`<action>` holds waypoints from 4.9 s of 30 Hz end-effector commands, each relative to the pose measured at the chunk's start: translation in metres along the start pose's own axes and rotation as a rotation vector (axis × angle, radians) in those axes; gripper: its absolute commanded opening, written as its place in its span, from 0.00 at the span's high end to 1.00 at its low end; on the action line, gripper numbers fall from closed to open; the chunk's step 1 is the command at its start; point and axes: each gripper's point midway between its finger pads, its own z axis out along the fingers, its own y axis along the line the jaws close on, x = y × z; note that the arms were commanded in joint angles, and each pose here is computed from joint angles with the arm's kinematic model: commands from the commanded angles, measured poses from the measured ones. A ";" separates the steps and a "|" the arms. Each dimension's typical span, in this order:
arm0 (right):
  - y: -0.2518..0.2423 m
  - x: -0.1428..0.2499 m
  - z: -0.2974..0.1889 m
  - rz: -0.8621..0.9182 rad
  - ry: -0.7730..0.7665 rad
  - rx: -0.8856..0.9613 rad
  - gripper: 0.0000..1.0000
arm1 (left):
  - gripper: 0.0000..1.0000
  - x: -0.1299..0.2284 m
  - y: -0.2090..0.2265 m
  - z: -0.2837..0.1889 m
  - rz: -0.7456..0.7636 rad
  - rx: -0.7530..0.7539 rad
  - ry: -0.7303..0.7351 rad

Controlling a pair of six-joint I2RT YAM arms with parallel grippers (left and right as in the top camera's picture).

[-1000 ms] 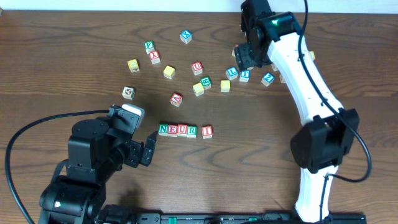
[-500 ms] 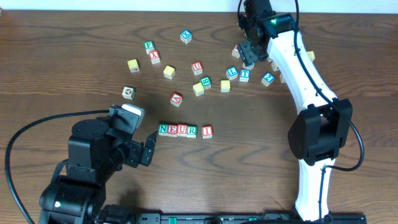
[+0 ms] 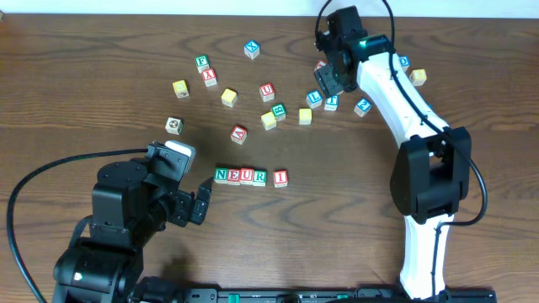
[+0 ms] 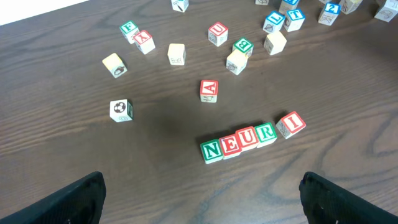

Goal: Spell out NEURIPS

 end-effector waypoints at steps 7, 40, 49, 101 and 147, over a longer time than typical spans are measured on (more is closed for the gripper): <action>-0.020 0.004 0.007 0.063 -0.003 0.010 0.30 | 0.02 -0.006 0.001 -0.004 0.005 -0.001 -0.019; -0.002 0.004 0.052 0.118 -0.038 -0.092 0.32 | 0.02 -0.006 0.001 -0.004 0.005 -0.001 -0.019; -0.001 0.007 0.061 0.117 -0.028 -0.093 0.33 | 0.02 -0.006 0.001 -0.004 0.005 -0.001 -0.019; -0.006 0.018 0.073 0.613 0.026 -0.045 0.85 | 0.02 -0.006 0.001 -0.004 0.005 -0.001 -0.019; -0.033 -0.003 0.029 0.721 -0.025 0.092 0.07 | 0.02 -0.006 0.001 -0.004 0.005 -0.001 -0.019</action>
